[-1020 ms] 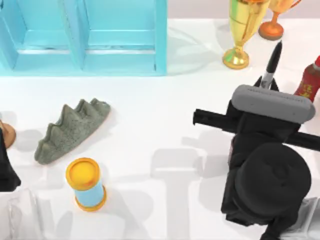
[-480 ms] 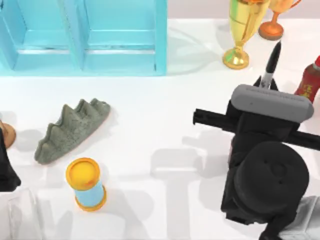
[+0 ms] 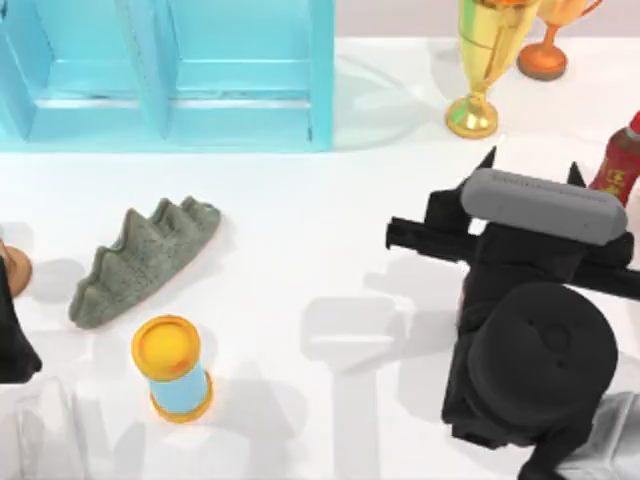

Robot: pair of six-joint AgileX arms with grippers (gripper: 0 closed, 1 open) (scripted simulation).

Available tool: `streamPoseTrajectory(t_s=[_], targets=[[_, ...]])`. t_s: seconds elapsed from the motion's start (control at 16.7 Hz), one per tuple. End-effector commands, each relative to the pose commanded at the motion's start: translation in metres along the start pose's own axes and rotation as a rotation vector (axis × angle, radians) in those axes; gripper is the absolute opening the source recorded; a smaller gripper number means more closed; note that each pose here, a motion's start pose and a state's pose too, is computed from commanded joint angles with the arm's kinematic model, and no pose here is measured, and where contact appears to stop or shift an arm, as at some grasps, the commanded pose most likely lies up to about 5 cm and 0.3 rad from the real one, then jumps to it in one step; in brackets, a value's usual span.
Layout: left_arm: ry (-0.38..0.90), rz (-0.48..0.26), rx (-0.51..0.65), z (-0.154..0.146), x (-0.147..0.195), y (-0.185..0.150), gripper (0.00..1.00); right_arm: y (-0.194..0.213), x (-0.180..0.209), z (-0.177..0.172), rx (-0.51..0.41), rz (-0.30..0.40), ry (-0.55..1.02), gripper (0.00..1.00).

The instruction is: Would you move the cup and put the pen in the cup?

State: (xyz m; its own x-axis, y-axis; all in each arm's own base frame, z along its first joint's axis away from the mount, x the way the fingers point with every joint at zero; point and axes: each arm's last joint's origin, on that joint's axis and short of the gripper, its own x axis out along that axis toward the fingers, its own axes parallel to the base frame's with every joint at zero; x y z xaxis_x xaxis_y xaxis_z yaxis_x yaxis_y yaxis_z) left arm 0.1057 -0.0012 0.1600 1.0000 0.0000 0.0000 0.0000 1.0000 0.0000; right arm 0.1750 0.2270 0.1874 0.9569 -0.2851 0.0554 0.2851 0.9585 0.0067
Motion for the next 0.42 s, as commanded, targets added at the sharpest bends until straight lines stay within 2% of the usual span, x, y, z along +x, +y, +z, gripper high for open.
streamPoseTrajectory(t_s=[0.06,0.12,0.42], targets=[[0.000,0.000,0.000,0.0000,0.0000,0.0000,1.00,0.0000,0.0000,0.0000,0.000,0.000,0.000,0.98],[0.000,0.000,0.000,0.0000,0.0000,0.0000,1.00,0.0000,0.0000,0.0000,0.000,0.000,0.000,1.00],[0.000,0.000,0.000,0.0000,0.0000,0.0000,1.00,0.0000,0.0000,0.0000,0.000,0.000,0.000,1.00]])
